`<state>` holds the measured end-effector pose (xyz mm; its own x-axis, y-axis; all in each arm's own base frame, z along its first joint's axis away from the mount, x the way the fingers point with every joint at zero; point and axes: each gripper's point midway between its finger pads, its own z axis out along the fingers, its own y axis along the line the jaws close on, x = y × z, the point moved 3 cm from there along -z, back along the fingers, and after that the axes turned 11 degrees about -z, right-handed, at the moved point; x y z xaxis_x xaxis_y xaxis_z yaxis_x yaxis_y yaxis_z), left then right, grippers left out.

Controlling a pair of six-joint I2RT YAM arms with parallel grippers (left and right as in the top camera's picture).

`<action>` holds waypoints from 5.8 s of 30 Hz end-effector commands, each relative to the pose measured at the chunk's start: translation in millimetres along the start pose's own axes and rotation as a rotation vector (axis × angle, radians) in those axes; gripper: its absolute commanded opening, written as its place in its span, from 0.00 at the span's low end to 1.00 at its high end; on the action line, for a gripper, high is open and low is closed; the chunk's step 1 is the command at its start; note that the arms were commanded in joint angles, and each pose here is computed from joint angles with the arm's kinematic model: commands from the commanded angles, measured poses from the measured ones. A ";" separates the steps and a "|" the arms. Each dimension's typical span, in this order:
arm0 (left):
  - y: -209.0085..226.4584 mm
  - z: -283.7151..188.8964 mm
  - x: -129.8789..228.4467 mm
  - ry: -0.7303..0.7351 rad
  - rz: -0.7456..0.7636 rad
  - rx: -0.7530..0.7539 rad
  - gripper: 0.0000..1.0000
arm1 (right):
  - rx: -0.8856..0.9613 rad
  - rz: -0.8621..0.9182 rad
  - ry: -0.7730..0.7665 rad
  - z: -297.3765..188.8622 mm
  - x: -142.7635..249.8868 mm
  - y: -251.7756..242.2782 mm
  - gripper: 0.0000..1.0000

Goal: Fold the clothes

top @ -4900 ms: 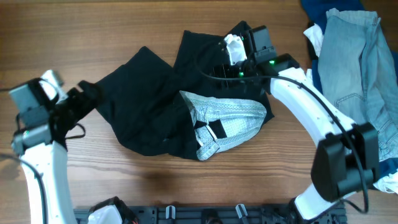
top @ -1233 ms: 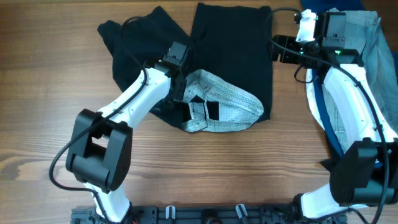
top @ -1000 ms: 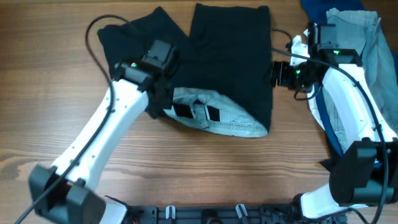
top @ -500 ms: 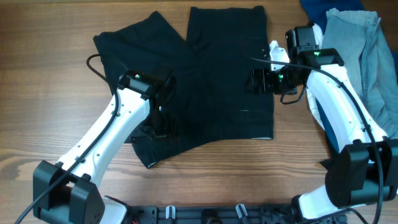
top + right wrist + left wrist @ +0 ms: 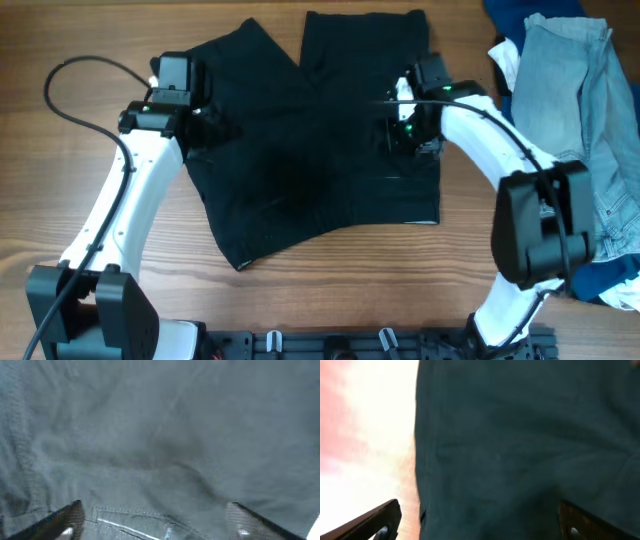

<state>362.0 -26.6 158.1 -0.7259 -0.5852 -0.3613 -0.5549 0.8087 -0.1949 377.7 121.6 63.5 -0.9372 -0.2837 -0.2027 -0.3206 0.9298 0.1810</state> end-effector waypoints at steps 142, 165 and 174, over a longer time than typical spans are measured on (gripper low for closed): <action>36.7 -14.0 -60.9 0.065 0.072 0.022 1.00 | 0.355 0.332 -0.152 145.8 -20.6 -119.0 0.10; -8.0 13.4 -82.0 -0.032 0.222 0.170 1.00 | 0.073 0.245 -0.419 -156.7 -127.7 -75.0 0.79; -101.7 158.1 -62.2 -0.121 0.364 0.316 1.00 | 0.082 0.257 -0.386 -161.0 -115.8 -72.8 0.78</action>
<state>520.2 -41.7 82.8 -0.7718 -0.3161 -0.5518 -0.1694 0.9386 -0.3007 486.6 50.3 236.3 -0.8515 0.0618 -0.5208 -0.0526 0.9780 0.2020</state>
